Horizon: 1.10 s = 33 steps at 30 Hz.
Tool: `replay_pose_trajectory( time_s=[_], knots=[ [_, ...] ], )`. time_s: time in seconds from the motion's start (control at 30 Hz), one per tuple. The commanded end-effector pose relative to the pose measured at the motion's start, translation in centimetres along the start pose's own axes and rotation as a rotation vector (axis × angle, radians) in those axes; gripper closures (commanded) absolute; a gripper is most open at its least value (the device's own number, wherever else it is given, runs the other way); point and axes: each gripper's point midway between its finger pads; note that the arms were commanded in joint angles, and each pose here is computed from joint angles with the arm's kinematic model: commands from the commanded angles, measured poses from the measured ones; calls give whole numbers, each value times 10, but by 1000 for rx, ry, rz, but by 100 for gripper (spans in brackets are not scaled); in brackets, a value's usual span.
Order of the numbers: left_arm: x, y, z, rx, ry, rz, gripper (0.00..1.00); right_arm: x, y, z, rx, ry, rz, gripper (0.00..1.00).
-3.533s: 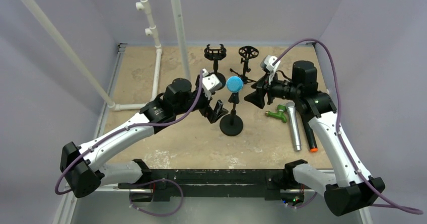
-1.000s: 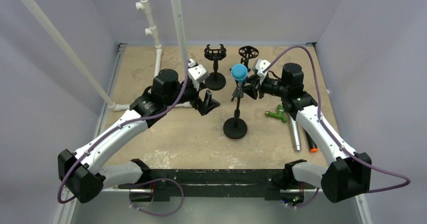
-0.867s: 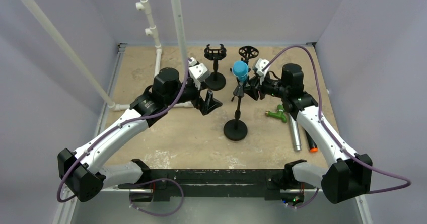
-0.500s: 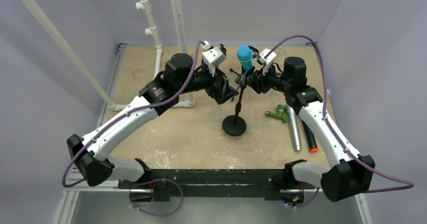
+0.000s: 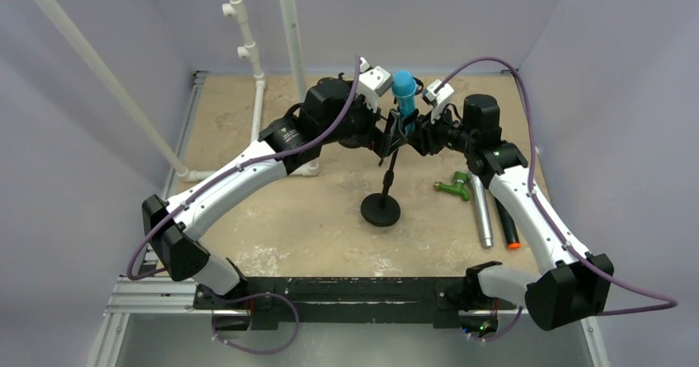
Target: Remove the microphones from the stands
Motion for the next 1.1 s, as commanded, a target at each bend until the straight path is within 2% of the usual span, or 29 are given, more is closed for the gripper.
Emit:
replay_pose_trajectory(
  time_s=[0.0,0.13,0.37,0.63,0.77,0.93,1.07],
  knots=[
    [18,0,-10,19,-19,-46,10,42,-12,-9,-46,2,-124,100],
    [13,5,-14,14,-19,-23,25,40,-13,-9,-52,3,-121,100],
    [2,15,-12,28,-28,6,44,35,-12,-7,-50,7,-116,100],
    [3,18,-8,50,-11,0,55,31,-13,-4,-46,4,-113,100],
    [2,16,-7,49,7,0,64,30,-15,-2,-40,-18,-114,100],
    [1,13,-10,25,43,0,82,27,-17,1,-28,-49,-112,89],
    [1,8,-10,13,78,-5,91,27,-19,5,-9,-65,-117,80]
  ],
)
Point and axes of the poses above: each gripper's point midway between its finger pads, its own y axis out along the fingers, its own z axis along the line the jaws close on, x = y × z, and after that the axes turned 14 degrees about -y, right-handed
